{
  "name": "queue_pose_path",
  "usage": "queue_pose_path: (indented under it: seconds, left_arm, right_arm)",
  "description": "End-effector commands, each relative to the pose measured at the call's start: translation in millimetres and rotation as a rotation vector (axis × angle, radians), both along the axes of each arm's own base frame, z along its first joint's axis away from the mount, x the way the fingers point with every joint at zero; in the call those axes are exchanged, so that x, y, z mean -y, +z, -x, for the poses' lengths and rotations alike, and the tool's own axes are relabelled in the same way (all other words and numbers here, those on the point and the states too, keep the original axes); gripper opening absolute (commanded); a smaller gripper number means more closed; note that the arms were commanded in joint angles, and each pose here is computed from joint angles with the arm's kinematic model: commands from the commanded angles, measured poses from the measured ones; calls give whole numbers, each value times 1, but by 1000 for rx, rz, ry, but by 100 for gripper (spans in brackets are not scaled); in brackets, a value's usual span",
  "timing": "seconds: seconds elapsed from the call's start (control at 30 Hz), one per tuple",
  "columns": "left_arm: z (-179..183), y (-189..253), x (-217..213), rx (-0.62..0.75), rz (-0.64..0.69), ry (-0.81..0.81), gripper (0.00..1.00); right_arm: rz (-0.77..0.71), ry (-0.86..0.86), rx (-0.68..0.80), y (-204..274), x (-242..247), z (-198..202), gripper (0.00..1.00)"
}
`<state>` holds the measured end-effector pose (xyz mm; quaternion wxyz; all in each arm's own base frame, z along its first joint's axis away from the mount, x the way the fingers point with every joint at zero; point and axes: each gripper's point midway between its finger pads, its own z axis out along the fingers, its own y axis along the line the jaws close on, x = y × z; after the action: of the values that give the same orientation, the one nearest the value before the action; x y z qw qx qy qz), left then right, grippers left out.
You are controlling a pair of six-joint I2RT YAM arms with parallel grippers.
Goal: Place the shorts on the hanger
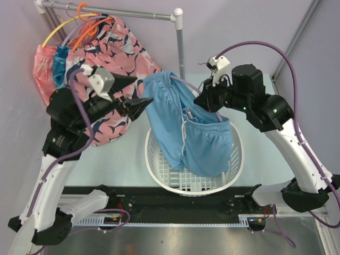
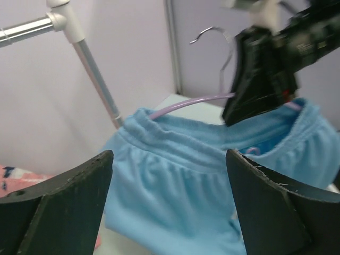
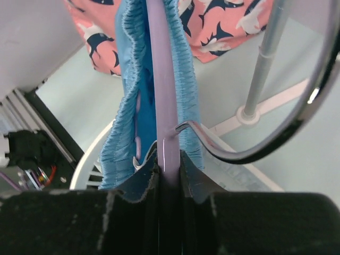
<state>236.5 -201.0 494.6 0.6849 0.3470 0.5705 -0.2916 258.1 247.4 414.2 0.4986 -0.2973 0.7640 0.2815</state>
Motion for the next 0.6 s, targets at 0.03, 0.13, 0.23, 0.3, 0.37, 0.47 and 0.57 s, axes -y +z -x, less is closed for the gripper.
queue_pose_path:
  seconds: [0.03,0.13,0.23,0.3,0.37,0.47,0.57]
  left_arm:
    - [31,-12,17,-201,211,-137,91]
    - [39,-36,35,-293,243,-204,87]
    - [51,-49,51,-310,249,-250,82]
    - [57,-55,64,-340,245,-266,76]
    - [61,-59,72,-370,245,-275,72]
    - [58,-66,80,-415,257,-268,72]
    - [55,-69,87,-455,280,-254,72]
  right_arm:
    - [-227,-216,-69,29,-18,-17,0]
    - [-258,-259,-50,34,-36,-19,0]
    - [-277,-327,-34,37,-50,-26,0]
    - [-297,-363,-44,38,-54,-31,0]
    - [-317,-392,-55,37,-59,-39,0]
    - [-391,-403,-68,43,-69,-44,0]
    - [-441,-409,-85,46,-80,-46,0]
